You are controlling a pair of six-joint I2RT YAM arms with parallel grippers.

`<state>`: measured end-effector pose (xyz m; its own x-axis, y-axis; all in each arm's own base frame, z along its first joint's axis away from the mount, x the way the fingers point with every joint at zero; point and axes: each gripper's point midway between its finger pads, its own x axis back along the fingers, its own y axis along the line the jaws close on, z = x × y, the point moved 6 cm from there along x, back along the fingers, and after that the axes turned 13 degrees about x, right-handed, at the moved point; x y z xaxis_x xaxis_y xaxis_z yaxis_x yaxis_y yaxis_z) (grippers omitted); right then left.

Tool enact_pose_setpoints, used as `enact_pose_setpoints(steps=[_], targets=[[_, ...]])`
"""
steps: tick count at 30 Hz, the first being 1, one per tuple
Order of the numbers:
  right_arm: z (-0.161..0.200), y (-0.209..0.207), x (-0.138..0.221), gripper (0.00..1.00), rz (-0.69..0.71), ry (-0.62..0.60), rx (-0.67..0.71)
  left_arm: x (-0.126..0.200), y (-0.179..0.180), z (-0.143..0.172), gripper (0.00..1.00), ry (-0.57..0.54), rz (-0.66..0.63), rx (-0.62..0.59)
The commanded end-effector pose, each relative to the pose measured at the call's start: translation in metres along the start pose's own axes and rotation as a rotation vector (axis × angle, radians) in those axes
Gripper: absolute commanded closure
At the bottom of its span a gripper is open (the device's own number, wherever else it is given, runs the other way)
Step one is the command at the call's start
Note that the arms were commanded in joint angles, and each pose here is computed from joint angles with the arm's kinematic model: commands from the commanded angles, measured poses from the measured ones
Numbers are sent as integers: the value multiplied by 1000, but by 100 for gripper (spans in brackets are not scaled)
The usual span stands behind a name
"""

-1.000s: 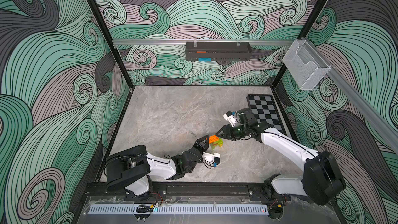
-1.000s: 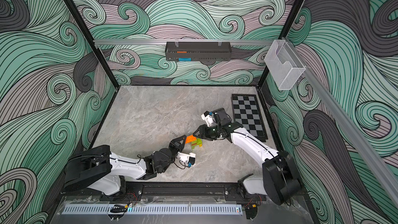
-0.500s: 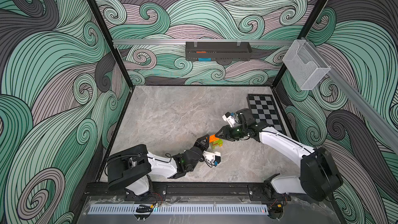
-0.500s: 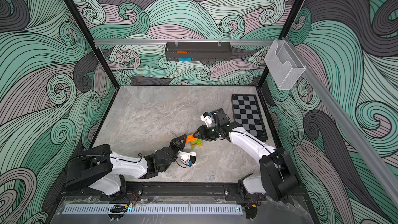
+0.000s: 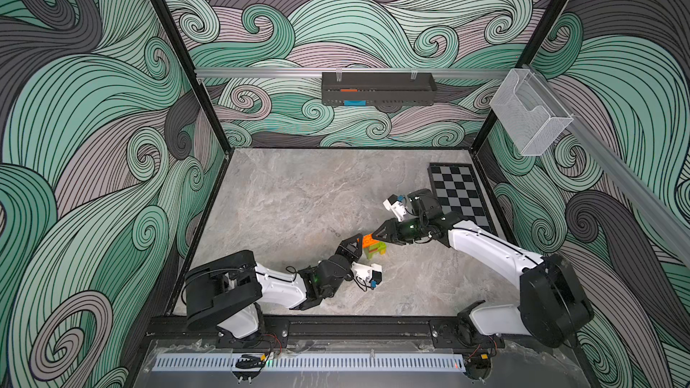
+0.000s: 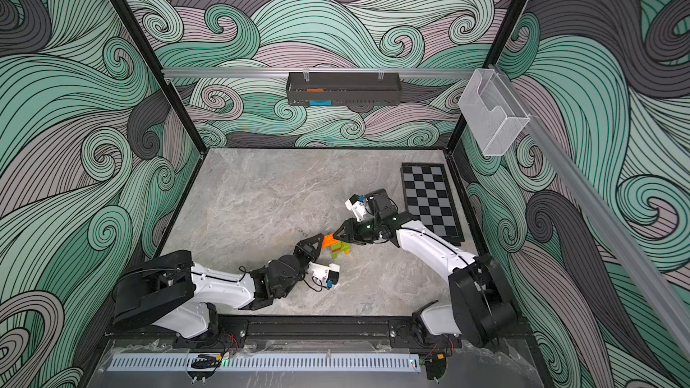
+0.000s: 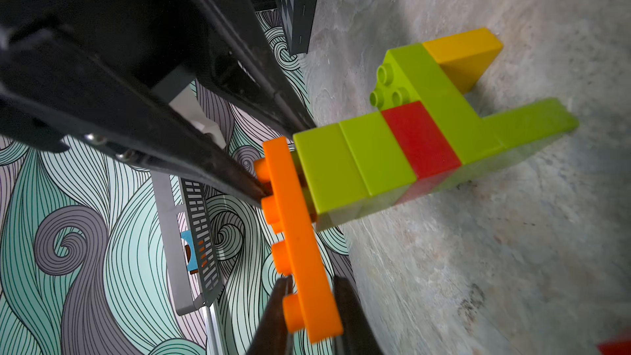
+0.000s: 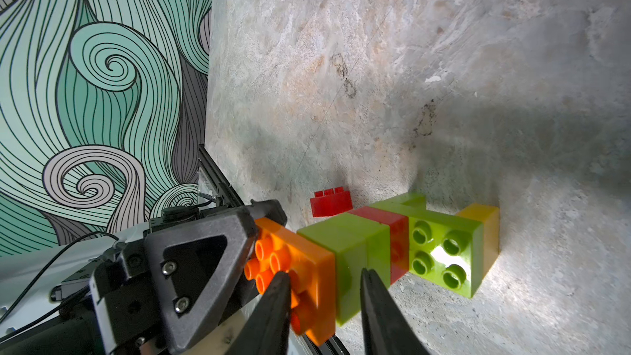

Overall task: Assemble a giraffe with lego
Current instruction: Assemble the lego brick with the lego brick.

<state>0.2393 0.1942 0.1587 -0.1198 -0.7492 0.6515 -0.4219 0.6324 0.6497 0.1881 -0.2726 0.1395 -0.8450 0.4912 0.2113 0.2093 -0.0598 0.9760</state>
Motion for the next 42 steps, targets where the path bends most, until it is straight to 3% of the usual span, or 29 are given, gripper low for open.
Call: enact_pose_setpoints(steps=[1, 6, 7, 12, 14, 16, 17, 23, 30, 32, 35, 42], targets=[[30, -29, -11, 68, 134, 113, -76, 3, -26, 9, 100, 19, 115, -68], [39, -38, -11, 69, 202, 157, -84, 2, -22, 9, 99, 36, 114, -63], [41, -40, -10, 69, 217, 161, -81, 1, -21, 8, 79, 39, 114, -66], [53, -47, -5, 70, 290, 191, -90, 0, -14, 8, 55, 51, 100, -60], [57, -51, -3, 70, 322, 209, -94, 2, -11, 9, 35, 57, 88, -56], [61, -54, -3, 70, 350, 221, -103, 4, -4, 11, 5, 69, 61, -43], [62, -56, -3, 71, 361, 221, -107, 5, 0, 12, 1, 77, 48, -40], [56, -51, -1, 71, 347, 214, -112, 16, 16, 27, 1, 152, -16, -1], [40, -46, 25, 70, 411, 111, -123, 21, 13, 62, 1, 397, 72, 129], [37, -43, 31, 69, 407, 82, -129, 23, 16, 74, 1, 505, 167, 239], [28, -31, 40, 63, 376, 33, -109, 38, 26, 83, 1, 621, 425, 529], [6, 2, 71, 49, 296, -98, -53, 54, 23, 62, 1, 633, 746, 841]])
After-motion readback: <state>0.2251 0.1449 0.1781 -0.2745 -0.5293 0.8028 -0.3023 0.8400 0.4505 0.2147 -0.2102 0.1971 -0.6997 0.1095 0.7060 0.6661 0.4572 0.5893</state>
